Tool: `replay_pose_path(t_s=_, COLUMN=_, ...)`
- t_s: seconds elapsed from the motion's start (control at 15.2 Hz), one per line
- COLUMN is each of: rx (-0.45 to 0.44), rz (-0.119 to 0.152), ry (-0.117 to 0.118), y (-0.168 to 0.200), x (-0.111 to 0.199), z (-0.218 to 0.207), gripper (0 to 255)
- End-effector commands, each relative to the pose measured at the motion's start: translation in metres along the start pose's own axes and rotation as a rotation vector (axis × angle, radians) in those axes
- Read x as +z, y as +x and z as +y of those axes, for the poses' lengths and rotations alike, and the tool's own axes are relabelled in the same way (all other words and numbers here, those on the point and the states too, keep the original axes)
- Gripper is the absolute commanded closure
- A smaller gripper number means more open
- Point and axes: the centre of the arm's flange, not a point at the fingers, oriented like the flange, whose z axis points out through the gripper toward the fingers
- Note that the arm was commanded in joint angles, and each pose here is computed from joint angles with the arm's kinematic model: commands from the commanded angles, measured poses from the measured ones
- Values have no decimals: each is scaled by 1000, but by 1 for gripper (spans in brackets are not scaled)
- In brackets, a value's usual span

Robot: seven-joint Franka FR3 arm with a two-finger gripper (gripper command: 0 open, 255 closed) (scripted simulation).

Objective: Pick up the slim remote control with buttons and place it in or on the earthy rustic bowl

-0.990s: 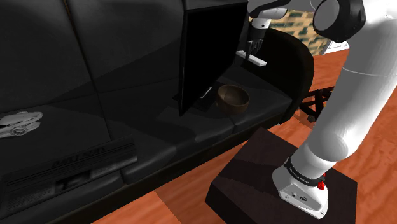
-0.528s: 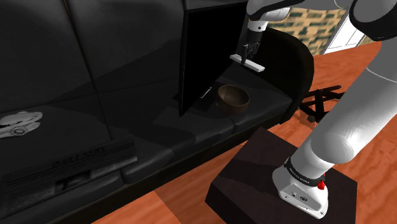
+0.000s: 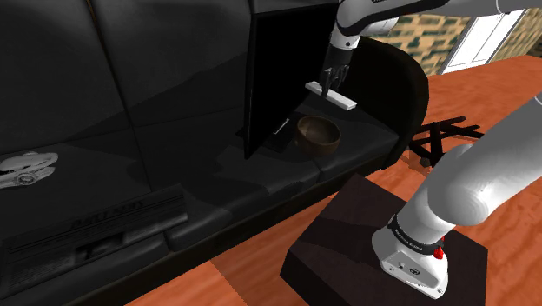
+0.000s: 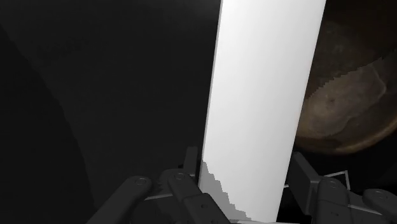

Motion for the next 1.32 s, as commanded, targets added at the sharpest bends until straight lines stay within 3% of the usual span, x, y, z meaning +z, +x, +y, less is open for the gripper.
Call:
replay_pose_path(t_s=0.0, rx=1, rz=0, ry=-1, y=-9, x=-2, z=-25, gripper=255)
replay_pose_path(t_s=0.4, rx=1, rz=0, ry=-1, y=-36, x=-3, z=-101, gripper=255)
replay_pose_path(t_s=1.25, rx=1, rz=0, ry=-1, y=-36, x=66, z=-101, gripper=255)
